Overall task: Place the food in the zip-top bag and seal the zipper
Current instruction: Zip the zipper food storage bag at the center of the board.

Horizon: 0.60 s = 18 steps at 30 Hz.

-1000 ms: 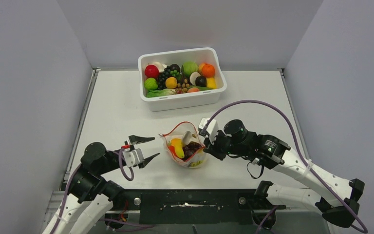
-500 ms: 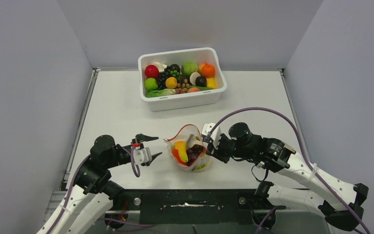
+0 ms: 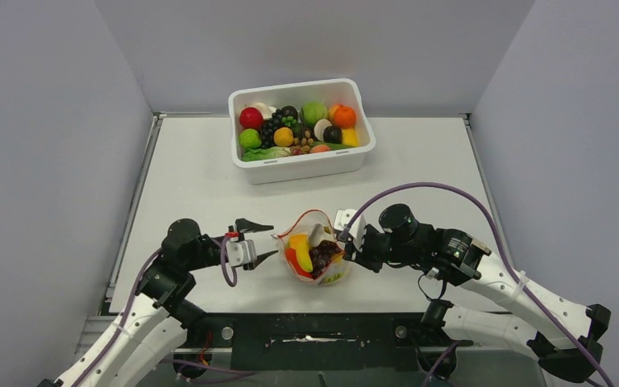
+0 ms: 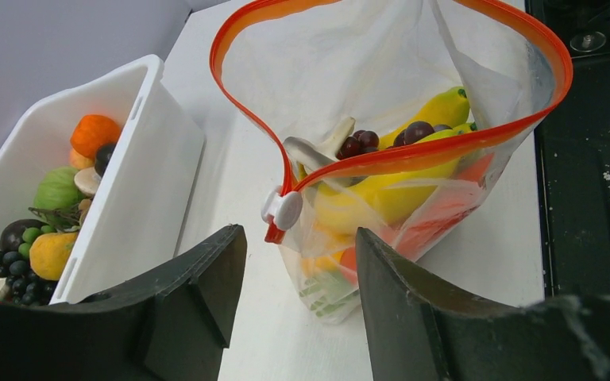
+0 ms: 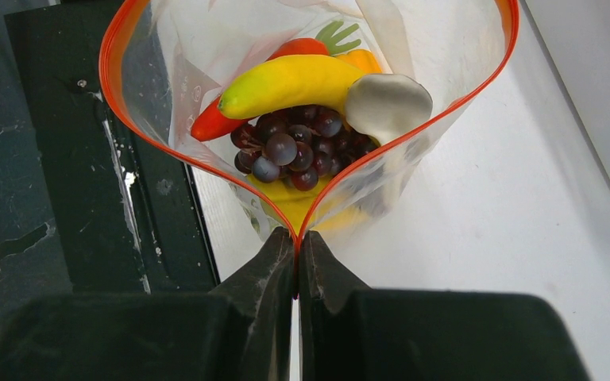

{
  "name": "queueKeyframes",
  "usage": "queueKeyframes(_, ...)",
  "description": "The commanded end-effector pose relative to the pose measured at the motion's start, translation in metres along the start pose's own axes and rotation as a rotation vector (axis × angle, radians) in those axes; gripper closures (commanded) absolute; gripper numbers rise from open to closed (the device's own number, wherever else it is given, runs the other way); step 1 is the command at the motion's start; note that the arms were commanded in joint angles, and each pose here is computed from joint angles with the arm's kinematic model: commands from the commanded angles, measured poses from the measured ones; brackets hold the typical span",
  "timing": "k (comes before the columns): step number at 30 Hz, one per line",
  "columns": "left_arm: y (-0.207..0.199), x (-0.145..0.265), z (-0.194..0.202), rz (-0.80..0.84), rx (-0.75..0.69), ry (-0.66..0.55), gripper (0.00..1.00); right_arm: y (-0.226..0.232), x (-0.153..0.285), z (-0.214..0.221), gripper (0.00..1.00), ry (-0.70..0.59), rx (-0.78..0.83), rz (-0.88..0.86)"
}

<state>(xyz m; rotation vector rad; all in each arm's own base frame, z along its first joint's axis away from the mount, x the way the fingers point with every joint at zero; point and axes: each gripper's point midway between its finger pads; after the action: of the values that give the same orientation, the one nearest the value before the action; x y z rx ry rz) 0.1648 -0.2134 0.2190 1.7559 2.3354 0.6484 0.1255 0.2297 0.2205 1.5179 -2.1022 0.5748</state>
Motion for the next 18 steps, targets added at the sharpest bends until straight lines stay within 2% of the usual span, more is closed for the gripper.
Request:
queueKeyframes(1,0.002,-0.008,-0.018,0.048,-0.033,-0.086,0.48,0.000,0.006,-0.020,1.00,-0.079,0.035,-0.002)
queueKeyframes(4,-0.003,-0.011,-0.020,0.082,-0.022,-0.107,0.49,0.000,0.005,-0.020,1.00,-0.083,0.030,-0.001)
queueKeyframes(7,-0.005,-0.013,-0.020,0.095,-0.018,-0.117,0.58,0.000,0.004,-0.020,1.00,-0.086,0.024,0.000)
queueKeyframes(9,-0.005,-0.013,-0.019,0.098,-0.013,-0.112,0.82,0.000,0.004,-0.019,1.00,-0.086,0.021,0.003)
queueKeyframes(11,-0.005,-0.011,-0.018,0.089,-0.011,-0.104,0.98,-0.002,0.005,-0.019,1.00,-0.086,0.015,0.015)
queueKeyframes(13,-0.006,-0.009,-0.020,0.083,-0.005,-0.107,1.00,-0.006,0.008,-0.022,1.00,-0.096,0.004,0.044)
queueKeyframes(17,-0.008,-0.005,-0.027,0.073,0.015,-0.132,1.00,-0.020,0.019,-0.039,0.87,-0.162,-0.030,0.134)
queueKeyframes(18,-0.008,-0.003,-0.029,0.066,0.013,-0.142,1.00,-0.022,0.022,-0.044,0.79,-0.179,-0.036,0.142)
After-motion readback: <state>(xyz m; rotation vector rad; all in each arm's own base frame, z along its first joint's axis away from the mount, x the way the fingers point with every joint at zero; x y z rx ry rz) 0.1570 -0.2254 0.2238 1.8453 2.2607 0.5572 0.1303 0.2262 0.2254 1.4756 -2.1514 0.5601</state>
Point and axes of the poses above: each gripper's point midway between its finger pads, its own x axis back along the fingers, its own y axis along the line the jaws close on, z = x × y, and after that the axes turned 3 degrees about -x, right-handed
